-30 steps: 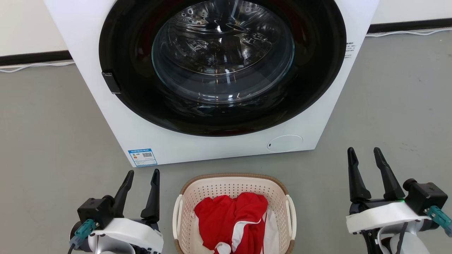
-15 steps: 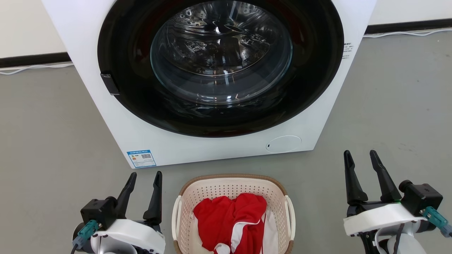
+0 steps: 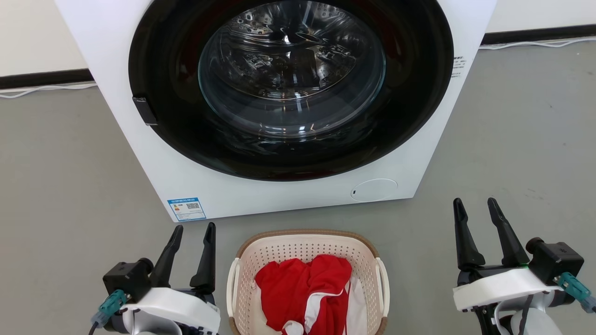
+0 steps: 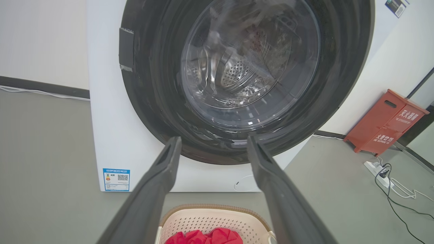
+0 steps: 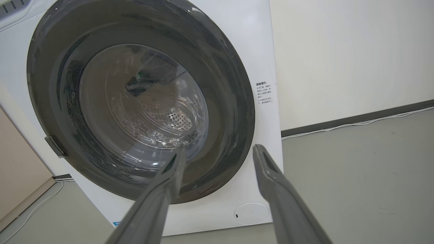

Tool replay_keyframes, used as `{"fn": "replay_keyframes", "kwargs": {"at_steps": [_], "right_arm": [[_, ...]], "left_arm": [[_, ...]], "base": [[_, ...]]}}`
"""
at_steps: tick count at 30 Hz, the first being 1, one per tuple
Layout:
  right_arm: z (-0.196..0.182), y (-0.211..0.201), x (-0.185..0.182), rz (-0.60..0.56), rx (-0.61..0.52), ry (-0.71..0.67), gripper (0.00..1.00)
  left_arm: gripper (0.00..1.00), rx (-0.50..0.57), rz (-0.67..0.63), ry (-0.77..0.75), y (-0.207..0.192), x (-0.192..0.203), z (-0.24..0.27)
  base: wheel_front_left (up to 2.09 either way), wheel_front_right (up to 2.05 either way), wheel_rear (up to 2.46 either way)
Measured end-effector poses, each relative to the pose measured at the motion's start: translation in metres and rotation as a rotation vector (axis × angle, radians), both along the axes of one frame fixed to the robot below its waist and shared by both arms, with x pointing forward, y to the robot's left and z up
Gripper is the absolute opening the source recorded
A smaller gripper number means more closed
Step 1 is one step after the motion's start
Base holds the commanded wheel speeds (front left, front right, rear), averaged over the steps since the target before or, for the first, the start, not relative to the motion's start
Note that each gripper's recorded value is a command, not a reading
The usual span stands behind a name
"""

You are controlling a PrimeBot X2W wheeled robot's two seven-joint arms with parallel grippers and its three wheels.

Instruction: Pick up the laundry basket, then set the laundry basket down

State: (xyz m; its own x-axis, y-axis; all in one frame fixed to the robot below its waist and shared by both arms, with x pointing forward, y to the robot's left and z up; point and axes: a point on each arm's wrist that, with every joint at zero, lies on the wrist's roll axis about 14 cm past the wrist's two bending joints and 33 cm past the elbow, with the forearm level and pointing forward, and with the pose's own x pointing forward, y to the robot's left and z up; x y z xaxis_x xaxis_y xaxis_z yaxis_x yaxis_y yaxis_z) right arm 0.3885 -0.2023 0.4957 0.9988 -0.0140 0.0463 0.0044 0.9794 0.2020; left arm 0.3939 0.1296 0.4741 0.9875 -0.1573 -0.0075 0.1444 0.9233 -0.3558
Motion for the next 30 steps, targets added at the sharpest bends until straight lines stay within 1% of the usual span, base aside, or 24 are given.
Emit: {"fn": "replay_keyframes", "kwargs": {"at_steps": [2, 3, 7, 9, 15, 30], "right_arm": [[0.0, 0.0, 0.0, 0.0, 0.0, 0.0, 1.0], [-0.002, 0.0, 0.0, 0.001, 0.002, 0.006, 0.0], [-0.026, 0.003, -0.011, -0.002, 0.021, 0.08, 0.0], [-0.031, 0.004, -0.015, -0.007, 0.04, 0.097, 0.0], [-0.03, 0.002, -0.015, -0.017, 0.09, 0.095, 0.0], [-0.031, -0.002, -0.014, -0.048, 0.247, 0.113, 0.0]], "left_arm": [[1.0, 0.003, 0.0, -0.003, 0.001, 0.0, 0.001], [0.0, -0.001, 0.002, -0.002, 0.002, 0.0, 0.001], [0.0, 0.001, 0.006, 0.069, 0.002, -0.011, -0.021], [0.0, -0.013, 0.011, 0.098, 0.003, -0.015, -0.029], [0.0, -0.052, 0.026, 0.106, 0.006, -0.016, -0.028], [0.0, -0.192, 0.075, 0.145, 0.016, -0.016, -0.028]], "base": [[0.0, 0.0, 0.0], [0.0, 0.0, 0.0], [0.0, 0.0, 0.0], [0.0, 0.0, 0.0], [0.0, 0.0, 0.0], [0.0, 0.0, 0.0]]}}
